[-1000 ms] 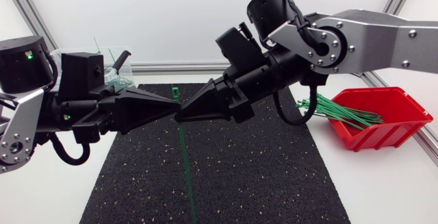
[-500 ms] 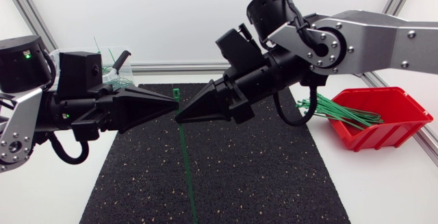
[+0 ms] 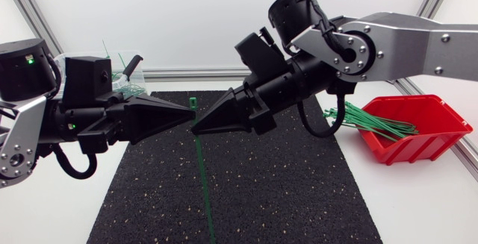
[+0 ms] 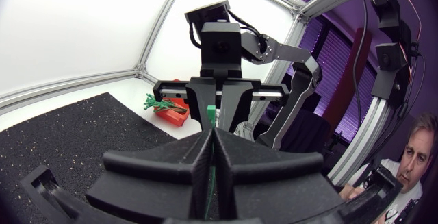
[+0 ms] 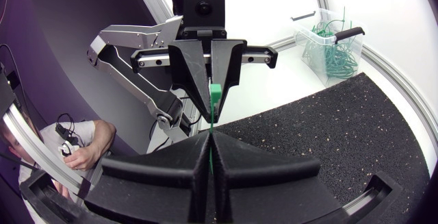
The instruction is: Take a green cable tie from the red box, thread the tail through the head to close it, then place it in the transparent bin on the left.
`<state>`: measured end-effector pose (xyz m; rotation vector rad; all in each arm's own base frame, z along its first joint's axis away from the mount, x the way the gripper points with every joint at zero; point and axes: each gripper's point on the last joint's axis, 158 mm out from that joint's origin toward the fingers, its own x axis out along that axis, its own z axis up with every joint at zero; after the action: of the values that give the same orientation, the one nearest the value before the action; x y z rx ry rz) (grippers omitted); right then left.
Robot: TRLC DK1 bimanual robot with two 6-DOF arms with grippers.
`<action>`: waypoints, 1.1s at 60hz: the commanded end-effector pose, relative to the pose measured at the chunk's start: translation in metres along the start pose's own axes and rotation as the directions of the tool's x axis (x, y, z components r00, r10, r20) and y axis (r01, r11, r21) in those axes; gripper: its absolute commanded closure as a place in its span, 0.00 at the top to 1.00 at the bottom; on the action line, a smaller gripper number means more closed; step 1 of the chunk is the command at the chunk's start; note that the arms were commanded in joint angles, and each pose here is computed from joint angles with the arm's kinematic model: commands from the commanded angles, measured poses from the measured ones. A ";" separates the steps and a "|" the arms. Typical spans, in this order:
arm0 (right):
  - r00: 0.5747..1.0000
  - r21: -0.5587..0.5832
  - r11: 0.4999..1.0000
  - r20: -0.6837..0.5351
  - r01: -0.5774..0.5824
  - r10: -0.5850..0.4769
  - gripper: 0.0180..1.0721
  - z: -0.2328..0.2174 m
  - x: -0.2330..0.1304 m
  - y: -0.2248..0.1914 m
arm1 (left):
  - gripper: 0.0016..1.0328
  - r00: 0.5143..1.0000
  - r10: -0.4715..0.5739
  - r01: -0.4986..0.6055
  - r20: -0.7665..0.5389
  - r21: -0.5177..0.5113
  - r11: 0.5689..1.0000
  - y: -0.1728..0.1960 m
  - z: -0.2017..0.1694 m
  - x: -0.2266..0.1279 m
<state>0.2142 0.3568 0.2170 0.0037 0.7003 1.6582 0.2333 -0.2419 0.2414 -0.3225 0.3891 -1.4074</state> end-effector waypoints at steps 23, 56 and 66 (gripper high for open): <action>0.998 0.000 0.998 0.007 0.068 -0.068 0.58 -0.001 -0.011 -0.009 | 0.03 0.995 0.085 -0.081 0.059 -0.062 0.995 0.028 0.037 -0.020; 0.824 -0.372 0.842 -0.266 0.390 -0.500 0.95 -0.059 -0.038 -0.098 | 0.03 0.961 0.227 -0.255 -0.158 -0.185 0.949 0.102 0.002 -0.030; 0.729 -0.544 0.733 -0.289 0.408 -0.620 0.95 -0.072 -0.042 -0.114 | 0.03 0.959 0.231 -0.256 -0.165 -0.153 0.955 0.117 0.002 -0.030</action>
<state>0.3023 0.2921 0.1356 -0.7800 0.6099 1.2021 0.3232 -0.1981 0.1923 -0.3415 0.6797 -1.1519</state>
